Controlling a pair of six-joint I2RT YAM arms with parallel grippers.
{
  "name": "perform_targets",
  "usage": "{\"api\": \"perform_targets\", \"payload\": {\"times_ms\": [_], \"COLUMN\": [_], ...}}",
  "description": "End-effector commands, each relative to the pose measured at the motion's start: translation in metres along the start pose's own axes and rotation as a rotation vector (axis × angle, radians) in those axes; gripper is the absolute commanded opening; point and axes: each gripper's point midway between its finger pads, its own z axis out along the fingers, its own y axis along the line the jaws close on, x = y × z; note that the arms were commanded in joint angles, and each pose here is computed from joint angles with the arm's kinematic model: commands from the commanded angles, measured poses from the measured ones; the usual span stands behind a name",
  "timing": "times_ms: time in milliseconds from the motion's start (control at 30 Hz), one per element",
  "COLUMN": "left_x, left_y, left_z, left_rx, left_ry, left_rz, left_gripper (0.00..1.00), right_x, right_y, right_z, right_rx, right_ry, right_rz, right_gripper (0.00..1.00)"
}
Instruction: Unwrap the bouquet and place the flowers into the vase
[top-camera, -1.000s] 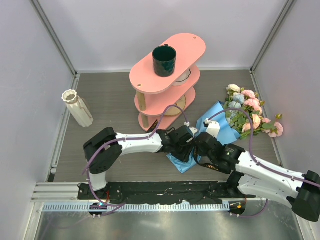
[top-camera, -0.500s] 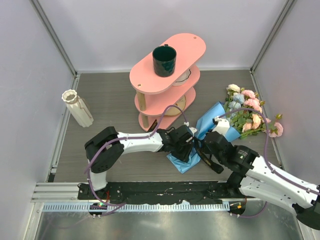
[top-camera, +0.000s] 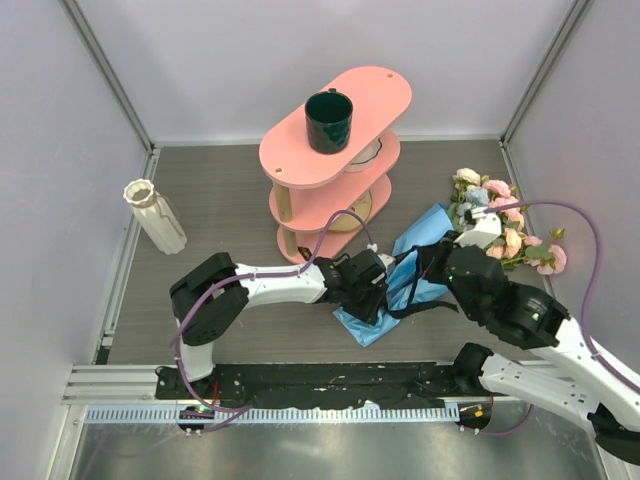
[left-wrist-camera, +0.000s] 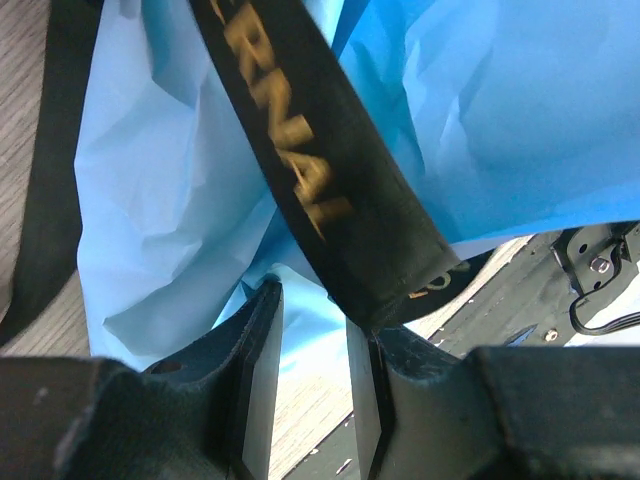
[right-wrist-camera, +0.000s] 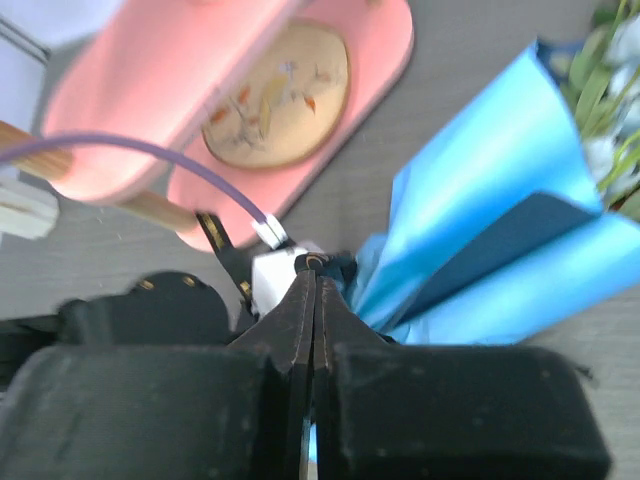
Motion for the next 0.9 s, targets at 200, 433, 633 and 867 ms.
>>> {"api": "perform_targets", "payload": {"times_ms": [200,433,633,867], "left_x": [-0.005,-0.006,-0.007,-0.008], "left_y": [-0.002,-0.004,-0.004,-0.002], "left_z": [-0.002,-0.004,-0.005,-0.004], "left_rx": [0.003,0.012,0.012,0.005], "left_ry": [-0.006,-0.007,-0.013,-0.015], "left_rz": [0.002,0.0,0.002,0.004], "left_gripper": [0.36,0.36,0.35,0.36], "right_x": [-0.177,-0.284,-0.34,-0.352], "right_y": [0.02,0.033,0.005,-0.054], "right_z": [-0.079,-0.161,-0.237,-0.288], "right_rx": [-0.028,-0.147,-0.221,-0.172], "right_ry": [-0.401,-0.629,-0.818,-0.939], "right_rz": [0.024,0.087,0.2,0.292], "right_gripper": [0.01,0.01,0.01,0.01]}}
